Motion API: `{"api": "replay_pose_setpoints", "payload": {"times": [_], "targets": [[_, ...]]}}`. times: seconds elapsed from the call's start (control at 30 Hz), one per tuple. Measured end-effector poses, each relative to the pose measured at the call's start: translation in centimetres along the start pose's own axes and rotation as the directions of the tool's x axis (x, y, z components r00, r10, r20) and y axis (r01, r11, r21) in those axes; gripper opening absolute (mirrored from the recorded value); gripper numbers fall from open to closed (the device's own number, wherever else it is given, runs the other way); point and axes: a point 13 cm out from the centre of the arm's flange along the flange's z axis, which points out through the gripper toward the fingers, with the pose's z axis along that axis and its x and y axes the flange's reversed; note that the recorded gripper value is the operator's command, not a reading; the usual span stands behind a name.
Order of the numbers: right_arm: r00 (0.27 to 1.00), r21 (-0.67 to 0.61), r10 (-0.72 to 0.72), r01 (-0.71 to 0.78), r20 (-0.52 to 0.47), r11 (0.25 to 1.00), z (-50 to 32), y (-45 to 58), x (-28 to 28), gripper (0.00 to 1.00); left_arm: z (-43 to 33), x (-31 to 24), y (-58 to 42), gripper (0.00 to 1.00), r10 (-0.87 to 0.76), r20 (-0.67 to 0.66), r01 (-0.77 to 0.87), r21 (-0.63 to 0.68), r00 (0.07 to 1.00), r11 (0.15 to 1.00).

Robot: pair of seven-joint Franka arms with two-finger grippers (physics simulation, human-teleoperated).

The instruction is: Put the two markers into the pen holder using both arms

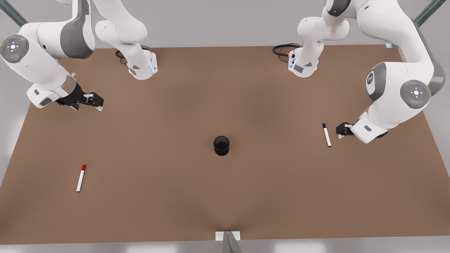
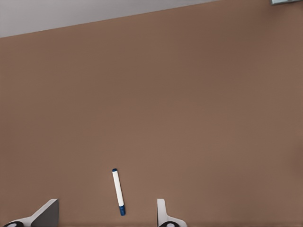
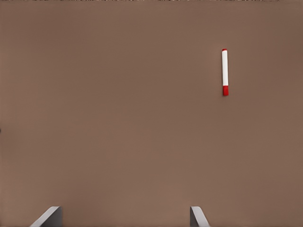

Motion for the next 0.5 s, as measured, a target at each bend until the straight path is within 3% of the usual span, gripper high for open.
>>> {"api": "replay_pose_setpoints", "payload": {"times": [0.1,0.3,0.5], "targets": [[1.000,-0.001,0.006,-0.006,0.001,1.000,0.1,-0.1,-0.2,1.00,1.1,0.3,0.3,1.00,-0.001,-0.018,0.002,0.005,1.000,1.000],[1.000,-0.002,0.019,-0.019,-0.010,1.000,1.2,-0.3,-1.5,1.00,12.5,2.2,2.6,1.00,-0.102,-0.137,0.113,0.073,0.985,0.991],[0.995,-0.007,0.066,-0.067,-0.078,0.998,11.0,-3.2,-7.8,1.00,24.3,7.5,3.8,1.00,-0.195,-0.203,0.219,0.102,0.960,0.970]]}}
